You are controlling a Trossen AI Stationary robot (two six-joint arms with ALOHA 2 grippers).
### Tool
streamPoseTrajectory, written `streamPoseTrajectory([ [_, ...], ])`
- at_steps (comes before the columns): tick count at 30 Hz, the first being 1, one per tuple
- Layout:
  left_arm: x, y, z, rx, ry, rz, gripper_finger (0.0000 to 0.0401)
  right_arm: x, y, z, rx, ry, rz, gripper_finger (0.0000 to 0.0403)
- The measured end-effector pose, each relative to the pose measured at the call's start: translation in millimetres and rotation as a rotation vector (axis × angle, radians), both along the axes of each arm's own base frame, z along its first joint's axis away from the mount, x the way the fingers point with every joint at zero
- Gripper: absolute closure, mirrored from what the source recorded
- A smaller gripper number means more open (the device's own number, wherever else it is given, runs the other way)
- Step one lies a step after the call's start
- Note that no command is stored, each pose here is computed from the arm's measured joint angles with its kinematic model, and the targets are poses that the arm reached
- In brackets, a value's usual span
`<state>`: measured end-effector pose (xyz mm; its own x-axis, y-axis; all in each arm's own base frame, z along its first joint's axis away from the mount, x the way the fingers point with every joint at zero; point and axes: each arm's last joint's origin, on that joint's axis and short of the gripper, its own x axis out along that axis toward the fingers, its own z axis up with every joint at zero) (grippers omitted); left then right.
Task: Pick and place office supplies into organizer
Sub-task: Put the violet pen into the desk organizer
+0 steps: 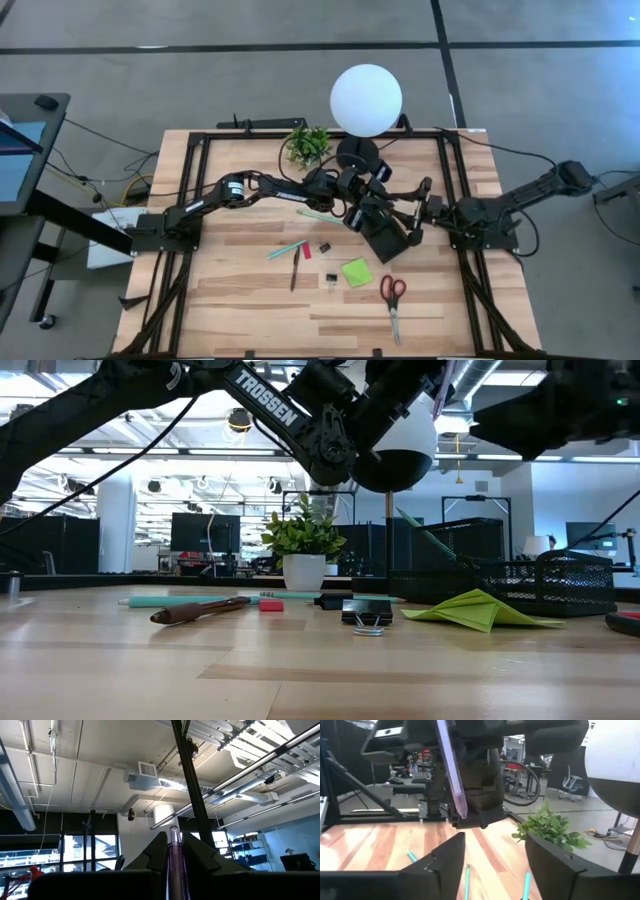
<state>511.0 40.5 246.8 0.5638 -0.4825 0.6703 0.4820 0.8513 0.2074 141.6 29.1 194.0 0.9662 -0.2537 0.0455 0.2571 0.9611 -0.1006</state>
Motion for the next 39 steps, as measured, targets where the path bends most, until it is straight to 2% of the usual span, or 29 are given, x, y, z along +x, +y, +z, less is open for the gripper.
streamPoseTrajectory([
  [6,0.0,0.8,0.0,0.0,0.0,0.002,0.0376,15.0,3.6,11.6,0.005,-0.081,0.118,0.0178],
  [17,0.1,-8.9,-0.4,0.039,0.012,-0.062,0.0376,43.9,-0.4,8.0,-0.049,0.011,0.059,0.0207],
  [27,-1.4,-11.1,2.1,0.069,0.022,-0.111,0.0376,45.1,1.1,11.8,-0.085,-0.028,0.125,0.0211],
  [39,-1.7,-16.5,10.4,0.138,0.02,-0.198,0.0376,47.7,-9.2,12.8,-0.118,-0.046,0.303,0.0228],
])
